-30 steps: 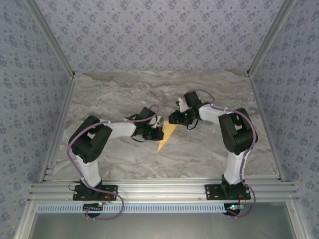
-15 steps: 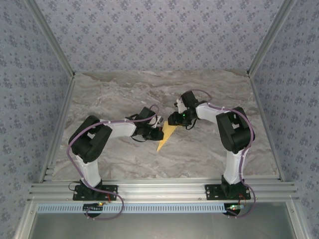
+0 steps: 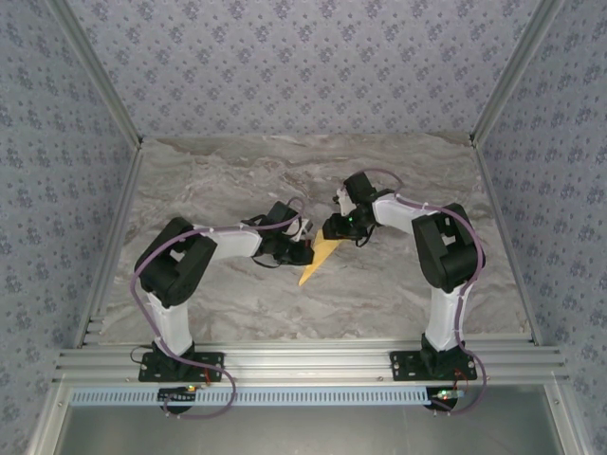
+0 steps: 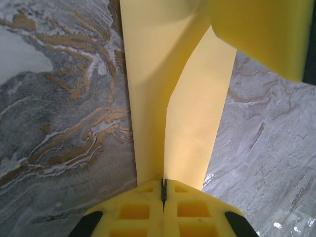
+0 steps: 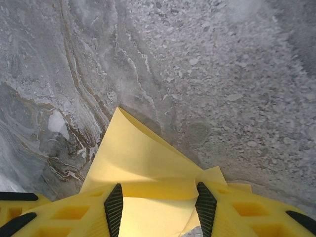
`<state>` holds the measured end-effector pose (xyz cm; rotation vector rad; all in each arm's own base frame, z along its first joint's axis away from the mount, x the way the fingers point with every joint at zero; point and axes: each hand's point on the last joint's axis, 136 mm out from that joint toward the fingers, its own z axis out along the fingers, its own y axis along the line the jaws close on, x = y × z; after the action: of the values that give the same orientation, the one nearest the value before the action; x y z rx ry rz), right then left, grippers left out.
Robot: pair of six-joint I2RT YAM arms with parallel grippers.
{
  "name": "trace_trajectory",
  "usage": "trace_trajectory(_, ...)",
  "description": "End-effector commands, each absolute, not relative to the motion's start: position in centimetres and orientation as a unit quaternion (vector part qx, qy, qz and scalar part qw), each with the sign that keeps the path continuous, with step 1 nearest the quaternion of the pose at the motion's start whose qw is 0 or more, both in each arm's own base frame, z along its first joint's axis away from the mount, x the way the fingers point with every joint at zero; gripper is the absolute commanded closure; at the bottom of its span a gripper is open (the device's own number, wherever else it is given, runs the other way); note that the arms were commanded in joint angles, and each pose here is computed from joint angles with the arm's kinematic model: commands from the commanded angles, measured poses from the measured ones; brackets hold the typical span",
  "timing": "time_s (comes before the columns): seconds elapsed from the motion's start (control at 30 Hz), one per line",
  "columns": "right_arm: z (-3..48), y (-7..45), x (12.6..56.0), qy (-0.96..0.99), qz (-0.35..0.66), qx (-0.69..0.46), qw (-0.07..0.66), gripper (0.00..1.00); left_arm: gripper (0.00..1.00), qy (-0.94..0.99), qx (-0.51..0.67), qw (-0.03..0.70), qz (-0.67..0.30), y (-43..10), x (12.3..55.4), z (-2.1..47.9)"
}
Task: Fold a paper plane with a square sheet of paper (fold left side to right side)
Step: Fold the wing for the fifth time at the center of the table.
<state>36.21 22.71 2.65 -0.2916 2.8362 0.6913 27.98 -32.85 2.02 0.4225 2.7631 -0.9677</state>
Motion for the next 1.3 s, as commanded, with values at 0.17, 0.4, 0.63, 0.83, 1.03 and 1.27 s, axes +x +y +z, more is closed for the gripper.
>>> trace_trajectory(0.17,2.2,18.9,36.0,0.977,0.175,-0.073,0.099,0.51,0.98,0.953,0.126,0.041,-0.272,-31.1,26.5,-1.8)
trace_trajectory(0.4,2.8,18.5,36.2,0.976,0.179,-0.069,0.105,0.51,0.99,0.952,0.127,0.038,-0.275,-31.2,26.4,-1.8)
trace_trajectory(0.63,5.0,19.4,36.0,0.964,0.216,-0.079,0.131,0.51,0.99,0.950,0.132,0.033,-0.282,-31.5,26.2,-1.8)
trace_trajectory(0.83,7.3,21.9,35.6,0.942,0.287,-0.091,0.151,0.50,0.99,0.949,0.135,0.031,-0.284,-31.7,26.2,-1.7)
trace_trajectory(1.03,6.7,25.7,34.7,0.925,0.343,-0.103,0.129,0.51,0.99,0.949,0.138,0.030,-0.283,-31.8,26.1,-1.7)
trace_trajectory(1.27,4.3,25.6,34.1,0.938,0.320,-0.090,0.100,0.51,0.99,0.949,0.138,0.032,-0.282,-31.7,26.0,-1.7)
